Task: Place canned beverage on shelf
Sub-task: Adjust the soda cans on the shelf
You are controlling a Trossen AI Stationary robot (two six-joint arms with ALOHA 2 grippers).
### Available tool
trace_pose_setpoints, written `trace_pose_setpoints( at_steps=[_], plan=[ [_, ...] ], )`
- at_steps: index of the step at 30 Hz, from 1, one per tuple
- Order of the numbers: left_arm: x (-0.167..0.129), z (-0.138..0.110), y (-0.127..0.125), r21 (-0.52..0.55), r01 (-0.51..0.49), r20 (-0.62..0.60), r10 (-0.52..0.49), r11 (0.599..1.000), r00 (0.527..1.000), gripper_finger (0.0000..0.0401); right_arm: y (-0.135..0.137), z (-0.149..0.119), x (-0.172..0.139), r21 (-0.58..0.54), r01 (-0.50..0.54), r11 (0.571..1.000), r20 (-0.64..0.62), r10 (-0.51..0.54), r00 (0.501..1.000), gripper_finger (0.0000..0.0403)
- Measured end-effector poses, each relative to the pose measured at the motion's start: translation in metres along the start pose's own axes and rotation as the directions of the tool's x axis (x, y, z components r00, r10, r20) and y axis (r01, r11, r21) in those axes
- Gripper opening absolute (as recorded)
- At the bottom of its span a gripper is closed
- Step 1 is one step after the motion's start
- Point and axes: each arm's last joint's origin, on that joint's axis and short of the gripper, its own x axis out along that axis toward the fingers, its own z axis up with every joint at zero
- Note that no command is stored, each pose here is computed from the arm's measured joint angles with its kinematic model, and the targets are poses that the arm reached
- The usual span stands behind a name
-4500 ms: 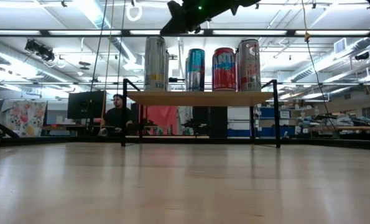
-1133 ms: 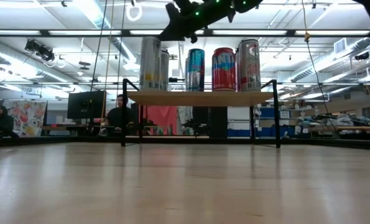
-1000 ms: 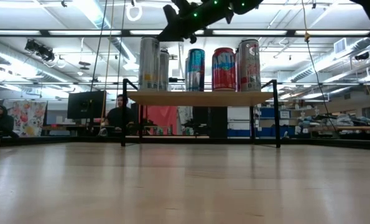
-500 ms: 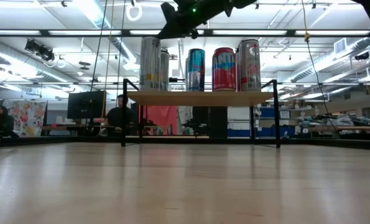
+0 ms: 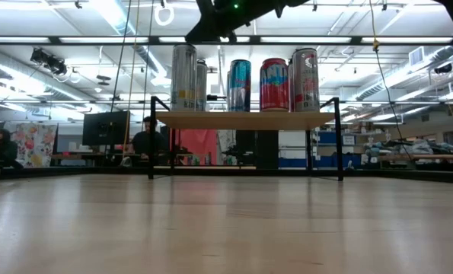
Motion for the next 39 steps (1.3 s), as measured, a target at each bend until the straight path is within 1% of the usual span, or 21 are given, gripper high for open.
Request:
trace_pose_setpoints(
  at_steps=[10, 13, 20, 25, 28, 33, 36, 39],
  plan=[
    [0.000, 0.000, 0.000, 0.000, 0.000, 0.000, 0.000, 1.000, 1.000, 0.0007, -0.004, -0.004, 0.001, 0.012, 0.010, 1.000, -0.036, -0.010, 0.999, 0.0003],
    [0.000, 0.000, 0.000, 0.000, 0.000, 0.000, 0.000, 1.000, 1.000, 0.0007, -0.005, -0.005, 0.000, 0.033, 0.030, 0.999, -0.055, -0.028, 0.998, 0.0003],
    [0.000, 0.000, 0.000, 0.000, 0.000, 0.000, 0.000, 1.000, 1.000, 0.0007, -0.004, -0.006, -0.001, 0.026, 0.068, 0.997, -0.075, -0.066, 0.995, 0.0003],
    [0.000, 0.000, 0.000, 0.000, 0.000, 0.000, 0.000, 1.000, 1.000, 0.0007, -0.005, -0.007, -0.002, 0.017, 0.134, 0.991, -0.101, -0.131, 0.986, 0.0003],
    [0.000, 0.000, 0.000, 0.000, 0.000, 0.000, 0.000, 1.000, 1.000, 0.0007, -0.006, -0.007, -0.002, 0.020, 0.149, 0.989, -0.106, -0.146, 0.984, 0.0003],
    [0.000, 0.000, 0.000, 0.001, 0.000, 0.000, 0.000, 1.000, 1.000, 0.0007, -0.008, -0.006, -0.004, 0.021, 0.219, 0.976, -0.122, -0.214, 0.969, 0.0003],
    [0.000, 0.000, 0.000, 0.001, 0.000, 0.000, 0.000, 1.000, 1.000, 0.0007, -0.005, -0.003, -0.006, 0.014, 0.216, 0.976, -0.118, -0.213, 0.970, 0.0003],
    [0.000, 0.000, 0.000, 0.006, 0.000, 0.000, 0.000, 1.000, 1.000, 0.0007, 0.003, 0.003, -0.007, -0.020, 0.160, 0.987, -0.095, -0.161, 0.982, 0.0003]
  ],
)
